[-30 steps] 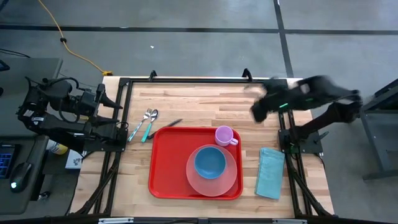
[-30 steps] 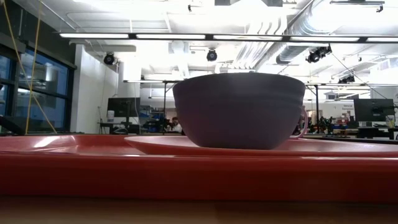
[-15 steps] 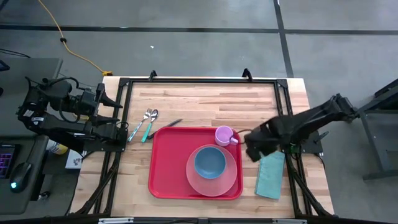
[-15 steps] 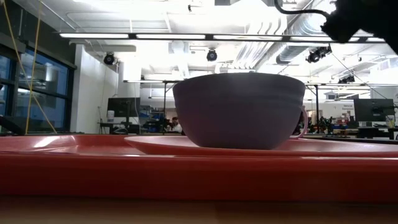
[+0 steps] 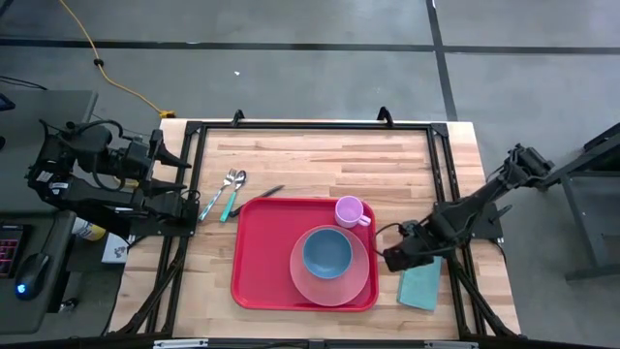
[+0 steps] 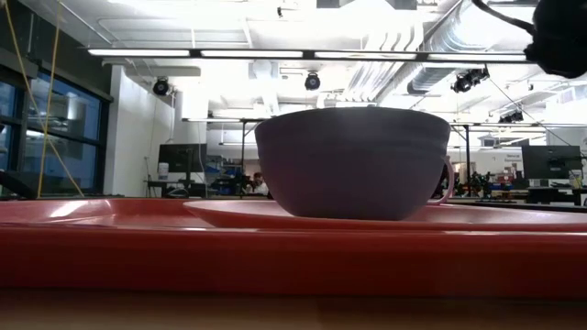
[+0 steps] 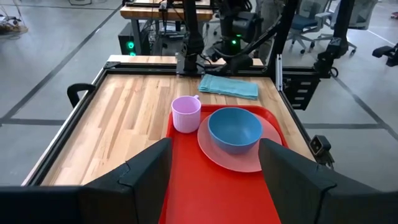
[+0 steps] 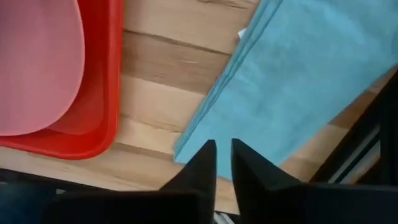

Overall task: Set up tray
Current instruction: Put the blue napkin into the pink serving tray

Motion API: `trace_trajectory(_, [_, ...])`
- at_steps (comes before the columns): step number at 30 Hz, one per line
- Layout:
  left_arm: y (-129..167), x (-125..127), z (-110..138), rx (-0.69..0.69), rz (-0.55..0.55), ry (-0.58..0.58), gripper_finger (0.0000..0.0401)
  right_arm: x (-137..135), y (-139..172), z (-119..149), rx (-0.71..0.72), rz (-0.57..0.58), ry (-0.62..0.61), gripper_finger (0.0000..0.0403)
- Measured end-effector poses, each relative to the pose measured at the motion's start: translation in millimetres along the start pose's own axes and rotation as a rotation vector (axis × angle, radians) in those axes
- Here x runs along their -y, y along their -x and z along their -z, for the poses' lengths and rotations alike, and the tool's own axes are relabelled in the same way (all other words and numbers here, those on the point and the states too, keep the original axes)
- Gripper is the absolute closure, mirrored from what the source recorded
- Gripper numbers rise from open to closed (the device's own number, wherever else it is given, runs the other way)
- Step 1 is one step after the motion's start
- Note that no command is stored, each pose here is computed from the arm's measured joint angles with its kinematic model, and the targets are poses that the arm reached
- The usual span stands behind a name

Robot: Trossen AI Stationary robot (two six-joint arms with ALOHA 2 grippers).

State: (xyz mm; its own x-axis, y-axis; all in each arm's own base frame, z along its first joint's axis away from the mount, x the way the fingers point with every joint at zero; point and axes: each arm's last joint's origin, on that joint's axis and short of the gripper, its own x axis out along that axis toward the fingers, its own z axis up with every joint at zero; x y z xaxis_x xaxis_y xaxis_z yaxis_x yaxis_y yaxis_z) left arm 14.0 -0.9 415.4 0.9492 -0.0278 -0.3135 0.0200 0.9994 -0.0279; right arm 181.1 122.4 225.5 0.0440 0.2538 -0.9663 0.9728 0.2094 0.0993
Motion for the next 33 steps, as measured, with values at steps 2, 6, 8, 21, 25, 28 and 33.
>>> trace_trajectory(2, [0.0, 0.1, 0.0, 0.000, 0.004, -0.018, 0.0128, 0.0, -0.9, 1.6, 0.000, -0.008, 0.010, 0.0349])
trace_trajectory(6, [0.0, 0.4, 0.0, 0.000, 0.016, -0.035, 0.0128, -1.4, -1.5, 0.9, 0.024, -0.032, 0.012, 0.0284])
trace_trajectory(8, [0.0, 0.8, 0.1, 0.000, 0.026, -0.038, 0.0128, -1.5, -1.6, -0.3, 0.042, -0.036, 0.009, 0.0250])
trace_trajectory(21, [0.1, 1.9, 0.1, -0.001, 0.066, -0.036, 0.0128, 9.9, -53.1, -25.0, -0.177, 0.026, -0.190, 0.0105])
trace_trajectory(25, [0.1, 1.9, 0.1, -0.001, 0.066, -0.036, 0.0128, 4.5, -55.8, -36.9, -0.154, -0.021, -0.226, 0.0103])
trace_trajectory(28, [0.1, 1.9, 0.1, -0.001, 0.066, -0.036, 0.0128, 2.7, -62.0, -42.7, -0.142, 0.005, -0.236, 0.0104])
trace_trajectory(33, [0.2, 1.9, 0.1, 0.000, 0.066, -0.036, 0.0128, 1.0, -74.4, -46.1, -0.137, 0.068, -0.251, 0.0104])
